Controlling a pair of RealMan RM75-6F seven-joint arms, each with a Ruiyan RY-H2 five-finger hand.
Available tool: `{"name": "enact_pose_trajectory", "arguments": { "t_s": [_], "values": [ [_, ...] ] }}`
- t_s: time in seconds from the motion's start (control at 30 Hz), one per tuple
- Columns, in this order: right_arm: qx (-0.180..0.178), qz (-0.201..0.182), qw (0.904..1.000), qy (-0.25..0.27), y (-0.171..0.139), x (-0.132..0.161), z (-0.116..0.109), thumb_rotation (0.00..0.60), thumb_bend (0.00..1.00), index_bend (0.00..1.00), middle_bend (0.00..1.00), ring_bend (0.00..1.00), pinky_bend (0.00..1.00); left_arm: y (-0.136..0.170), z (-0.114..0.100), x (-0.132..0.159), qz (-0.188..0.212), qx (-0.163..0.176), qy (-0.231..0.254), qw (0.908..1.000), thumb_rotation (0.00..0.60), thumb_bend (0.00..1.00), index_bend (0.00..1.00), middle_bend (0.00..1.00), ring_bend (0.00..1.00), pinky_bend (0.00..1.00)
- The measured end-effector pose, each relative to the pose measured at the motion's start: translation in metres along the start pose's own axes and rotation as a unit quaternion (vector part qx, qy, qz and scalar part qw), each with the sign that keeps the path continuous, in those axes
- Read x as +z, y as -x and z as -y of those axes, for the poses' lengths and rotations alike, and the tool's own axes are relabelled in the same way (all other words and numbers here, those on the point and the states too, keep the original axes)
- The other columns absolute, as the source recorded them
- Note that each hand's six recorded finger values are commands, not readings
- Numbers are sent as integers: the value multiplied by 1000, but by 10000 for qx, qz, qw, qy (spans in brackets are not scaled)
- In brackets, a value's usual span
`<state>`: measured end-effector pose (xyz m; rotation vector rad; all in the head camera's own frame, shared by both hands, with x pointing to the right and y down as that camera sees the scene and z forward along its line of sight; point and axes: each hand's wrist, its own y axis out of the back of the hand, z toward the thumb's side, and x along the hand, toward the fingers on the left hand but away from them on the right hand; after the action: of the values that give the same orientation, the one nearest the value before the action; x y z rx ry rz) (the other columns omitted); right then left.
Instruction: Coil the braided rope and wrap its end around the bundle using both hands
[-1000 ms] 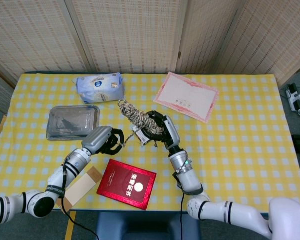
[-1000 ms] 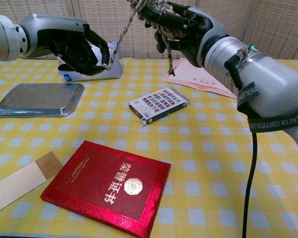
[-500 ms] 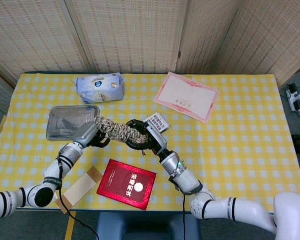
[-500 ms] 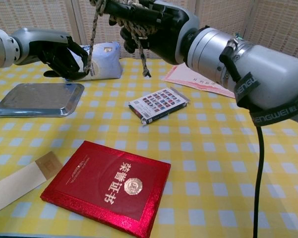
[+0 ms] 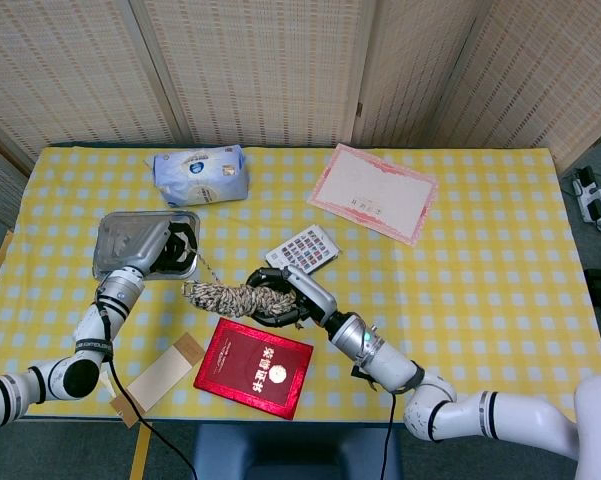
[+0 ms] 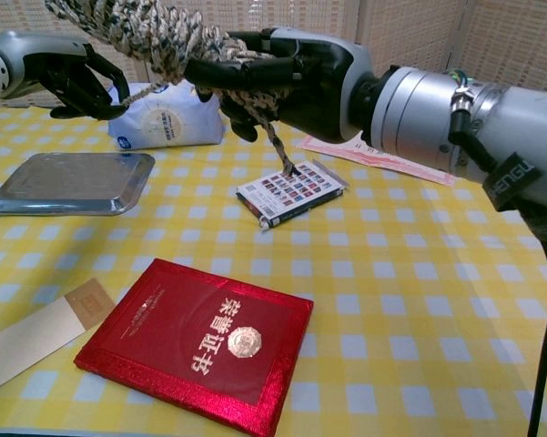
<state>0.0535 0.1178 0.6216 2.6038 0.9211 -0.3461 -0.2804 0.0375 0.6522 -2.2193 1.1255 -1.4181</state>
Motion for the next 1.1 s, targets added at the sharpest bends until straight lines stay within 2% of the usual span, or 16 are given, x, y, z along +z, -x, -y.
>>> {"name": "enact_pose_trajectory", "arguments": {
  "t_s": [0.23, 0.47, 0.8, 0.93, 1.1],
  "values": [
    [-4, 209, 9993, -303, -6, -8, -2, 600, 719, 881, 675, 736, 732, 5, -15, 2, 160, 298, 37, 9994, 600, 580, 688, 916, 809, 875],
    [1, 470, 9974, -541, -3, -17, 2, 600, 719, 881, 675, 734, 732, 15, -29, 17, 509, 551, 23, 9972, 600, 580, 688, 916, 809, 875],
    [-16, 763, 9941, -766, 6, -25, 9, 600, 719, 881, 675, 735, 732, 26, -26, 45, 959, 609, -122, 9934, 600, 580, 688, 916, 809, 875],
    [-123, 884, 9928, -793, 11, -29, 9, 600, 719, 881, 675, 738, 732, 32, -27, 56, 1148, 685, -204, 9908, 600, 580, 687, 915, 809, 875],
    [-434, 990, 9911, -782, 16, -32, 4, 600, 719, 881, 675, 738, 733, 41, -26, 65, 1333, 707, -293, 9881, 600, 580, 688, 915, 809, 875]
  ]
}}
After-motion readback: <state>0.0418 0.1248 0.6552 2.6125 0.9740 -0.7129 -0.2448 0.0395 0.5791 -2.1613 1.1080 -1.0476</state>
